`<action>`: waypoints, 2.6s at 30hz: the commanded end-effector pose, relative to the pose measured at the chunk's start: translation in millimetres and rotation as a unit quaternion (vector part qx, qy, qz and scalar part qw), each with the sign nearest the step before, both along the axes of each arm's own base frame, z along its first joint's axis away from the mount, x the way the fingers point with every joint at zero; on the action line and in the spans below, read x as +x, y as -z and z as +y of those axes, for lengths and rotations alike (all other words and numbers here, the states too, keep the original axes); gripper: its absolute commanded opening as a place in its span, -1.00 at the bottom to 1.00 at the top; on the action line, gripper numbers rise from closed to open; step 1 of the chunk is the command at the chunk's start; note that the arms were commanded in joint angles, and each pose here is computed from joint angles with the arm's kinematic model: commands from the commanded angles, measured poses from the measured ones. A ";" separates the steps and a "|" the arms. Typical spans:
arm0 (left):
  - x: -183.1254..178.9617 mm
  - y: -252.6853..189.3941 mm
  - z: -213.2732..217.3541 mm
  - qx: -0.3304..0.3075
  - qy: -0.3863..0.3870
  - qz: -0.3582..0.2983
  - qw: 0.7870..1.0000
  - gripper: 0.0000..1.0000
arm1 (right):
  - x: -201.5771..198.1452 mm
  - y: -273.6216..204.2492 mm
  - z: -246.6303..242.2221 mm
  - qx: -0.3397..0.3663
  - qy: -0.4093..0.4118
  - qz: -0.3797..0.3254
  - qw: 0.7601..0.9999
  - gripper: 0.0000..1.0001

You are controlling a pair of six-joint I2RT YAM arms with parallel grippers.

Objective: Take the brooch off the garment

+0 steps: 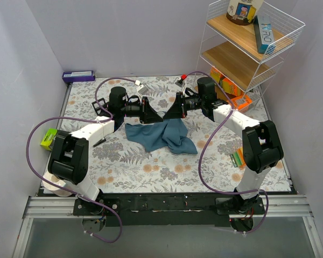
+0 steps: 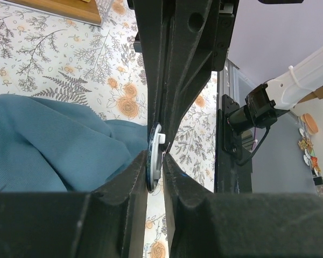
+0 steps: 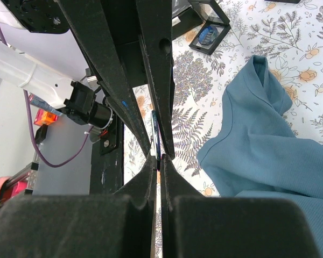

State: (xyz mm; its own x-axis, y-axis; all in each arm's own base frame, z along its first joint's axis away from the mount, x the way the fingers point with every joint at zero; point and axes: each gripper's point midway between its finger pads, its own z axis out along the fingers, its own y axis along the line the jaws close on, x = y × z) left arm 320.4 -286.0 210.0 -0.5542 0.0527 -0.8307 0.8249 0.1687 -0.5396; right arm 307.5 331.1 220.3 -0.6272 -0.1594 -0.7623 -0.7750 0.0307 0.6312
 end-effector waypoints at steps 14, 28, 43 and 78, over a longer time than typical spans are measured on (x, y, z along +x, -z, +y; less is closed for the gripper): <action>27.1 -25.8 9.7 -0.024 -0.073 0.027 0.997 -0.71 | -18.6 -18.3 4.0 0.019 -0.039 -0.073 0.996 -0.97; 33.1 -19.6 16.6 -0.039 -0.097 0.073 0.992 -0.62 | -23.8 -22.0 7.9 0.016 -0.055 -0.105 0.993 -0.97; 64.2 -39.9 29.6 -0.005 -0.176 -0.015 0.984 -0.56 | -25.9 -21.3 11.8 0.017 -0.063 -0.087 0.994 -0.97; 77.7 -88.6 26.4 0.089 -0.179 -0.275 0.941 -0.26 | -27.8 -4.0 17.3 0.008 -0.058 0.009 0.998 -0.97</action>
State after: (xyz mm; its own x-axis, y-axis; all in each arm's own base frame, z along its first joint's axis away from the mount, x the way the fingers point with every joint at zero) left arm 369.8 -270.0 223.3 -0.3975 0.1141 -0.9105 0.8379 0.4496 -0.3095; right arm 330.4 340.2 226.7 -0.5293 -0.1217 -0.8397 -0.8482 0.0996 0.5202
